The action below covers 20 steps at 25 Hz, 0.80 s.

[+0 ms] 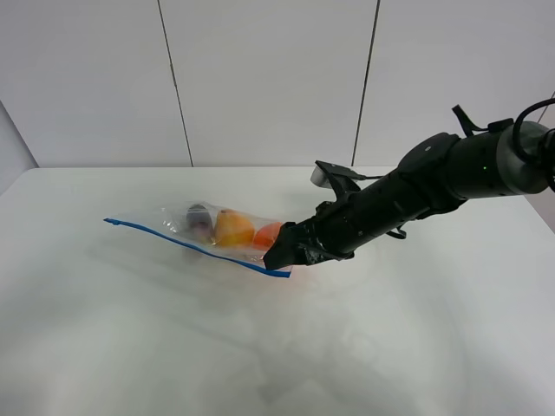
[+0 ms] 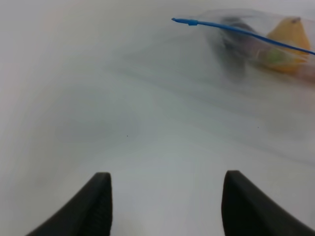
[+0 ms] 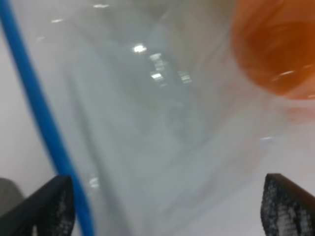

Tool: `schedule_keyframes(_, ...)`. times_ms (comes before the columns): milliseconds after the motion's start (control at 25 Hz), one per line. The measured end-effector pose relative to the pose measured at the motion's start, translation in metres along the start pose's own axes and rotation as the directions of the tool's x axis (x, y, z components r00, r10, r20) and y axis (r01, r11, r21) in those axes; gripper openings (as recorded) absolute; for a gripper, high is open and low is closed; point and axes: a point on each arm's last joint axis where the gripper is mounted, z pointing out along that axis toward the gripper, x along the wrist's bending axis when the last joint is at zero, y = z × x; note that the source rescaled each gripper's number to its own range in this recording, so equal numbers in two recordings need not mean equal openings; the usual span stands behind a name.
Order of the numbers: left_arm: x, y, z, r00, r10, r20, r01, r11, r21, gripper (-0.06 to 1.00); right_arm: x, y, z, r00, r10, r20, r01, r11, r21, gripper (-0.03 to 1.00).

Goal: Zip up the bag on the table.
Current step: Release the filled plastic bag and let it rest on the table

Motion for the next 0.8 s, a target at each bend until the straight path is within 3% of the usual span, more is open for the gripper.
schedule_keyframes(200,0.000,0.000,0.000,1.000,0.000,0.000,0.000,1.000,0.000,0.63,-0.006,-0.002,0.000,0.996,-0.066,0.062,0.064,0.998,0.028,0.91)
schedule_keyframes(440,0.000,0.000,0.000,1.000,0.000,0.001,0.000,1.000,0.000,0.63,-0.019,-0.006,-0.002,0.969,-0.142,0.203,0.126,0.988,0.089,0.91)
schedule_keyframes(800,0.000,0.000,0.000,1.000,0.000,0.001,0.000,1.000,0.000,0.63,-0.043,-0.008,-0.011,0.874,-0.204,0.442,0.147,0.976,0.160,0.93)
